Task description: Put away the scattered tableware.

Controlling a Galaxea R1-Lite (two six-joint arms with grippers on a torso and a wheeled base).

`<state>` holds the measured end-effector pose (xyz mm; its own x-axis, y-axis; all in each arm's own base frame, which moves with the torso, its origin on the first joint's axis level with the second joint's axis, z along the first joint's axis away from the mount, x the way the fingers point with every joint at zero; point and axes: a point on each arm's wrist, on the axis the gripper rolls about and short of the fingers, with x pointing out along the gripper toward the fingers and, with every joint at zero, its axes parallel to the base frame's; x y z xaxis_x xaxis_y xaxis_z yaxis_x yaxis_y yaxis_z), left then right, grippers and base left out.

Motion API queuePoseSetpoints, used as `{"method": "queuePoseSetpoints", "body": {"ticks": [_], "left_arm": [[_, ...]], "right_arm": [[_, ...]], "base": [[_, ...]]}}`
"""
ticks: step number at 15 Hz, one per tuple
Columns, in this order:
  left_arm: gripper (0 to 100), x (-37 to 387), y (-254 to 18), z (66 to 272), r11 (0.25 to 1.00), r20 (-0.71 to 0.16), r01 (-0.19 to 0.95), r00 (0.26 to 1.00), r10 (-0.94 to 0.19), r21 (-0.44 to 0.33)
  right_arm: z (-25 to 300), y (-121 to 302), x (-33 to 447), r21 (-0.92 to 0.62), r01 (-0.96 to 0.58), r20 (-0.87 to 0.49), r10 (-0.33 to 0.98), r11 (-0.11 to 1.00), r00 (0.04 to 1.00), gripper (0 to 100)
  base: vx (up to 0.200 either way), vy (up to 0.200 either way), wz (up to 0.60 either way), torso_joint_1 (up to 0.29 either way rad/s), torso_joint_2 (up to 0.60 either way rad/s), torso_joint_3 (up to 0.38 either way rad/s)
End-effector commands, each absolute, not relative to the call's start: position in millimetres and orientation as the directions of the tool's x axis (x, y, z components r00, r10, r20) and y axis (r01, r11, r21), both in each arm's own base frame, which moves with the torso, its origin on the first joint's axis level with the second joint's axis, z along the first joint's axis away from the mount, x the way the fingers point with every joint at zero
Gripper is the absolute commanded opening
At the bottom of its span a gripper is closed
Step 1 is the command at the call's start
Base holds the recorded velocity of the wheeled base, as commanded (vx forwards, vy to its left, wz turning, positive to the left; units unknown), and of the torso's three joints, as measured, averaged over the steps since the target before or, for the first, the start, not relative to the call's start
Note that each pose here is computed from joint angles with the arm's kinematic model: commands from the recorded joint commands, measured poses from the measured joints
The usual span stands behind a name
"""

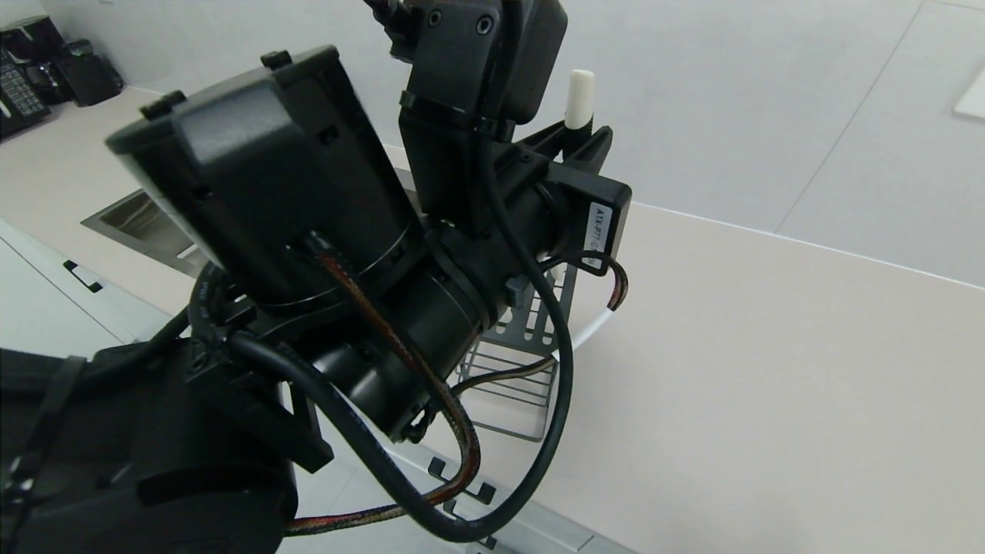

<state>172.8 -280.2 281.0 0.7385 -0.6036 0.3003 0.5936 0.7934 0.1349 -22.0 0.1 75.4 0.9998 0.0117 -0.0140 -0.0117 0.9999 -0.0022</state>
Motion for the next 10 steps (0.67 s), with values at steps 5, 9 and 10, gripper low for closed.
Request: {"method": "queuePoseSetpoints", "body": {"ticks": [5,9,10], "left_arm": [[0,175.0,-289.0,301.1,0.812,0.313,0.570,0.754,-0.578,0.125],[0,172.9,-298.9,297.3,0.828,0.286,0.547,0.780,-0.556,0.118],[0,172.8,-300.5,295.7,0.830,0.281,0.544,0.784,-0.554,0.118]], "right_arm": [[75.4,0.1,-21.9,-0.001,-0.012,-0.015,0.012,1.000,1.000,100],[75.9,0.1,-22.0,0.000,-0.011,-0.014,0.011,1.000,1.000,100],[75.9,0.1,-22.0,0.000,-0.011,-0.014,0.011,1.000,1.000,100]], "base": [[0.000,0.000,0.00,0.000,0.00,0.000],[0.000,0.000,0.00,0.000,0.00,0.000],[0.000,0.000,0.00,0.000,0.00,0.000]]}}
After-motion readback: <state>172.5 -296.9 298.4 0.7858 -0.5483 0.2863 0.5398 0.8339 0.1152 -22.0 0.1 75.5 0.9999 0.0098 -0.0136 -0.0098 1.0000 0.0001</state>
